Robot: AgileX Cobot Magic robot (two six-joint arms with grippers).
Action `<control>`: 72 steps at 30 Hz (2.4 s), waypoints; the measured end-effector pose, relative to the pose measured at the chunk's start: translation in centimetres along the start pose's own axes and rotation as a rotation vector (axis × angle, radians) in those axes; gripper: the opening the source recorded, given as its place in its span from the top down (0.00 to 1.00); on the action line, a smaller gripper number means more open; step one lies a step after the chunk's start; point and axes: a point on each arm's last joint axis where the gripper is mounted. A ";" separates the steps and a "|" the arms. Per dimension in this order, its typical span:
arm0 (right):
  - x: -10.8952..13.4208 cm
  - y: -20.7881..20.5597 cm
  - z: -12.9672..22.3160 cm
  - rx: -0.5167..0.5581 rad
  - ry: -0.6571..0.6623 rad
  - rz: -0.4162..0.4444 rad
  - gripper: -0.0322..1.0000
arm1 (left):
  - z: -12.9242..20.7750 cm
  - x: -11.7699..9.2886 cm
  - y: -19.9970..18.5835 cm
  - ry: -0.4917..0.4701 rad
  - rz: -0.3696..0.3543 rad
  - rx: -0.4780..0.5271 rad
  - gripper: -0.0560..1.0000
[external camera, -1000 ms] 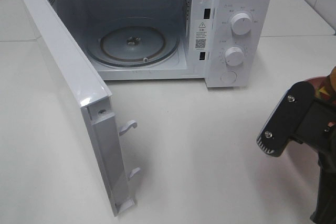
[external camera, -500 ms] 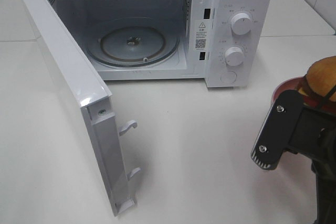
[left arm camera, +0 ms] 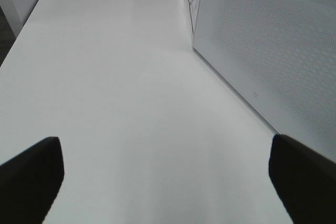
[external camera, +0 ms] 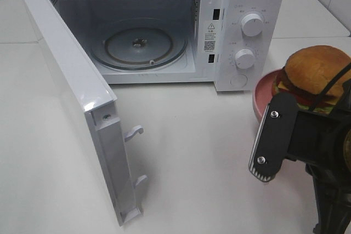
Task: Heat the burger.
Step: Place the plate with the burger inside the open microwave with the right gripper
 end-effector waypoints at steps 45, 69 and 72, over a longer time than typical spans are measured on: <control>1.5 -0.5 -3.0 -0.390 -0.601 -0.047 0.93 | 0.0 0.0 0.0 0.000 0.000 0.000 0.02; -0.8 0.2 -3.3 -0.438 -0.655 -0.066 0.93 | 0.0 0.0 0.0 0.000 0.000 0.000 0.02; -1.2 0.4 -3.2 -0.437 -0.646 -0.074 0.93 | 0.0 0.0 0.0 0.000 0.000 0.000 0.02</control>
Point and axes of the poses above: a point on each arm's last joint axis where the gripper is mounted, y pointing out along that axis toward the gripper, x along the wrist's bending axis when the last joint is at zero, z = x × y, and after that the axes turned 2 degrees about y, right-handed
